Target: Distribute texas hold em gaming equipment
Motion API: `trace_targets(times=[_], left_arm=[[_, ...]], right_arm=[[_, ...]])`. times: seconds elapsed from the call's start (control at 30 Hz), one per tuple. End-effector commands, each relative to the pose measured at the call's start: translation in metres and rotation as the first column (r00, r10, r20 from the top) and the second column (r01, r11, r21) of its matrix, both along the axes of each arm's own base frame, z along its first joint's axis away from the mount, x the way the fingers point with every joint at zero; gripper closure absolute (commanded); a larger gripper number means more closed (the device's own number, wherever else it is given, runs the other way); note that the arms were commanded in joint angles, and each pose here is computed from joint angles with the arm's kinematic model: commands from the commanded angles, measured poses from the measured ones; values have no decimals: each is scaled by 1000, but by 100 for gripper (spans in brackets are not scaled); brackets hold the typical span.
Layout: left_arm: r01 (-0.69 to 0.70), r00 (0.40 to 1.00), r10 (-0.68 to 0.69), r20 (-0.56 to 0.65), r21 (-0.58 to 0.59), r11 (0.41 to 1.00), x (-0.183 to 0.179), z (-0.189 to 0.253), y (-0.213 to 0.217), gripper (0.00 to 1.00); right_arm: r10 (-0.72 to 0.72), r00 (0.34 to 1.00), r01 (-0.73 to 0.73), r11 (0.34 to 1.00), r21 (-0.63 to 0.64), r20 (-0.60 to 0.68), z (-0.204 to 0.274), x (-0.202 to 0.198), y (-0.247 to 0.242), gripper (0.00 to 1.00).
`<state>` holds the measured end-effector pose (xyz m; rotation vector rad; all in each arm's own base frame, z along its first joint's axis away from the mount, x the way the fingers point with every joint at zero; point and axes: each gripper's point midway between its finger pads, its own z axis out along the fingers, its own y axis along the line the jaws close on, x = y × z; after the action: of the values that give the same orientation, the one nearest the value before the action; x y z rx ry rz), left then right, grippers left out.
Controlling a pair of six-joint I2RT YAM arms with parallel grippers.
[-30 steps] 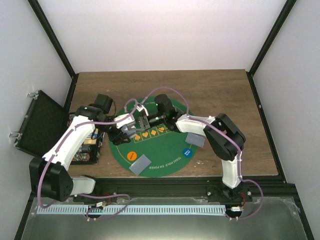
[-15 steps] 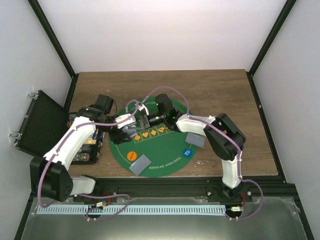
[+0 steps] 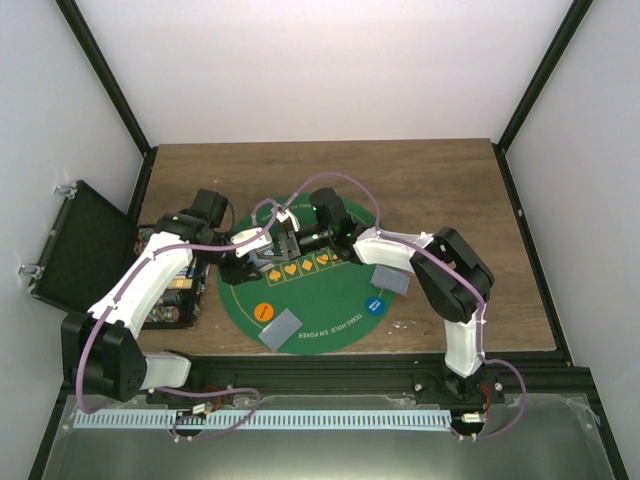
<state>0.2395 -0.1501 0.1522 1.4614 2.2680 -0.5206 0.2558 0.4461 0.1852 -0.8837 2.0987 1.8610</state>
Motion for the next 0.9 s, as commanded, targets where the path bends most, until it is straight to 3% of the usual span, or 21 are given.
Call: trace_targets(times=[0.0, 0.23, 0.67, 0.77, 0.87], left_arm=[[5, 997, -7, 82, 21, 1000, 15, 2, 3, 49], [1, 997, -4, 71, 45, 999, 11, -2, 8, 49], [2, 998, -5, 59, 36, 999, 7, -1, 9, 50], [5, 999, -6, 53, 27, 1000, 6, 0, 8, 50], [7, 999, -7, 44, 13, 1000, 4, 1, 6, 50]], right_arm=[[19, 999, -18, 1000, -14, 41, 23, -16, 1, 72], [-86, 992, 94, 991, -94, 87, 13, -2, -12, 68], [-131, 982, 148, 980, -131, 135, 12, 10, -24, 69], [-46, 987, 56, 997, -62, 157, 26, -2, -21, 63], [29, 979, -33, 999, 19, 201, 43, -13, -17, 49]])
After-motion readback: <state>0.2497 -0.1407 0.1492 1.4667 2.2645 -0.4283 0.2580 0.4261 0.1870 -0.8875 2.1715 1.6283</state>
